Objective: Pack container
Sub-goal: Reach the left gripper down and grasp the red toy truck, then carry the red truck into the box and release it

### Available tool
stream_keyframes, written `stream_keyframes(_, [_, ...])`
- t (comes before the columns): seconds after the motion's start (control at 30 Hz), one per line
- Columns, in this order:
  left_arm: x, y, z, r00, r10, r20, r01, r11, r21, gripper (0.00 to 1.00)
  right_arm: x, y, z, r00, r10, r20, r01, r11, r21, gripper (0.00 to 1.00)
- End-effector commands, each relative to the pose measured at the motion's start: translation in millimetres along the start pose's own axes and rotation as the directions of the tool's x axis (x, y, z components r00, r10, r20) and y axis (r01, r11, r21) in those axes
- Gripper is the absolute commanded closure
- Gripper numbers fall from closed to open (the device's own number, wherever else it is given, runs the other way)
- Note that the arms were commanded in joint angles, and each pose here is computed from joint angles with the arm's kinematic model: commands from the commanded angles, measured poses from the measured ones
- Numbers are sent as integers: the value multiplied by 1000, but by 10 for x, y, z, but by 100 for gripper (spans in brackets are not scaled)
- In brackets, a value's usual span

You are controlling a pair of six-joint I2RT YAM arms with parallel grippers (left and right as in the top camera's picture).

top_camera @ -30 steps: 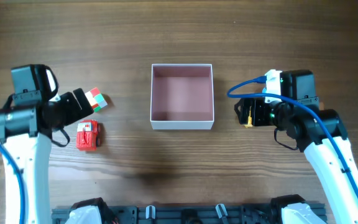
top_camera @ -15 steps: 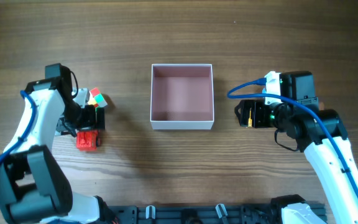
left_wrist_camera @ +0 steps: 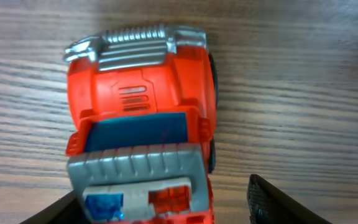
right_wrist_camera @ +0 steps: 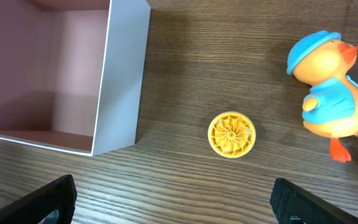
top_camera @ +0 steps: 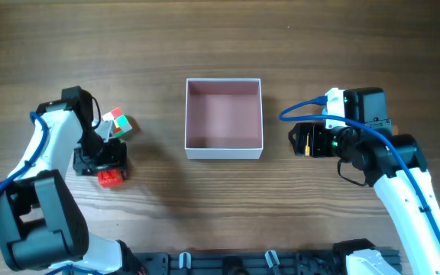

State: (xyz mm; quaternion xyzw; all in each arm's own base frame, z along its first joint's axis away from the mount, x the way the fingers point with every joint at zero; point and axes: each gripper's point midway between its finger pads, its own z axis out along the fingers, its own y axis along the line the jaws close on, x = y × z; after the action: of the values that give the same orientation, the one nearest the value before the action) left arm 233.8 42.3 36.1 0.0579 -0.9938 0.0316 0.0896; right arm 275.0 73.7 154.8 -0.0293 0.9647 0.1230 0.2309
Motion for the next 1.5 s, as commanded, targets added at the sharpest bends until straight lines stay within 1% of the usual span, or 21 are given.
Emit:
stream_keyframes(0.0, [58,-14,107,999,-49,-21,49,999,18,28,-56,7,-46,1000,-4,16,4,1000,9,0])
stream_keyframes(0.03, [60,-13,118,998,-67,-21,68,998,17,29,-54,6,-46,1000,-4,15,4,1000,9,0])
stream_keyframes(0.17, [82,-15,154,995,-96,-26,96,995,17,37,-54,6,-46,1000,-4,15,4,1000,9,0])
stream_keyframes(0.23, [83,-15,154,995,-97,-26,98,995,17,44,-53,7,-46,1000,-4,15,4,1000,9,0])
stream_keyframes(0.37, [81,-23,153,995,-98,-26,98,995,22,53,-53,7,-46,1000,-5,15,4,1000,9,0])
stream_keyframes(0.5, [14,-17,114,988,-156,-4,157,987,21,89,-55,8,-46,1000,-5,15,5,1000,9,0])
stream_keyframes(0.53, [-8,-15,94,988,-157,3,157,987,22,96,-55,6,-46,1000,-4,15,4,1000,9,0])
stream_keyframes(0.6, [-85,-10,21,979,-202,27,201,979,24,96,-56,7,-46,1000,-4,16,4,1000,9,0])
stream_keyframes(0.67, [-171,-37,-86,979,-198,51,196,980,33,96,-65,9,-46,1000,-5,19,5,1000,8,0])
stream_keyframes(0.73, [-298,-148,-279,982,-164,98,160,986,46,96,-73,9,-46,1000,-6,22,5,1000,8,0])
stream_keyframes(0.83, [-555,-516,-772,969,-46,242,37,998,41,96,-84,10,-47,1000,-6,27,6,1000,8,0])
stream_keyframes(0.93, [-797,-1179,-1441,901,46,431,-82,995,64,96,-85,1,-47,1000,-6,28,5,1000,13,0])
stream_keyframes(0.97, [-841,-1499,-1652,861,102,498,-157,985,69,96,-88,-19,-47,1000,-6,29,5,1000,24,0])
stream_keyframes(1.03, [-838,-1979,-1841,793,194,578,-278,959,58,96,-86,-20,-47,1000,-5,29,5,1000,26,0])
stream_keyframes(1.07, [-839,-2161,-1878,767,205,608,-299,952,56,96,-86,-20,-47,1000,-6,29,5,1000,26,0])
stream_keyframes(1.1, [-852,-2366,-1879,750,195,632,-305,950,69,96,-86,-22,-46,1000,-5,28,5,1000,26,0])
stream_keyframes(1.13, [-851,-2496,-1836,749,195,633,-314,946,80,96,-86,-20,-47,1000,-6,29,5,1000,26,0])
stream_keyframes(1.17, [-866,-2633,-1721,764,187,617,-309,946,97,96,-86,-20,-47,1000,-6,29,5,1000,26,0])
stream_keyframes(1.23, [-925,-2776,-1361,805,214,554,-308,948,82,96,-85,-21,-46,1000,-5,28,5,1000,26,0])
stream_keyframes(1.37, [-1093,-2754,-670,876,235,420,-272,962,29,96,-76,-22,-47,1000,-5,25,4,1000,26,0])
stream_keyframes(1.47, [-1222,-2567,-443,898,216,384,-222,975,-31,96,-72,-22,-47,1000,-5,23,4,1000,26,0])
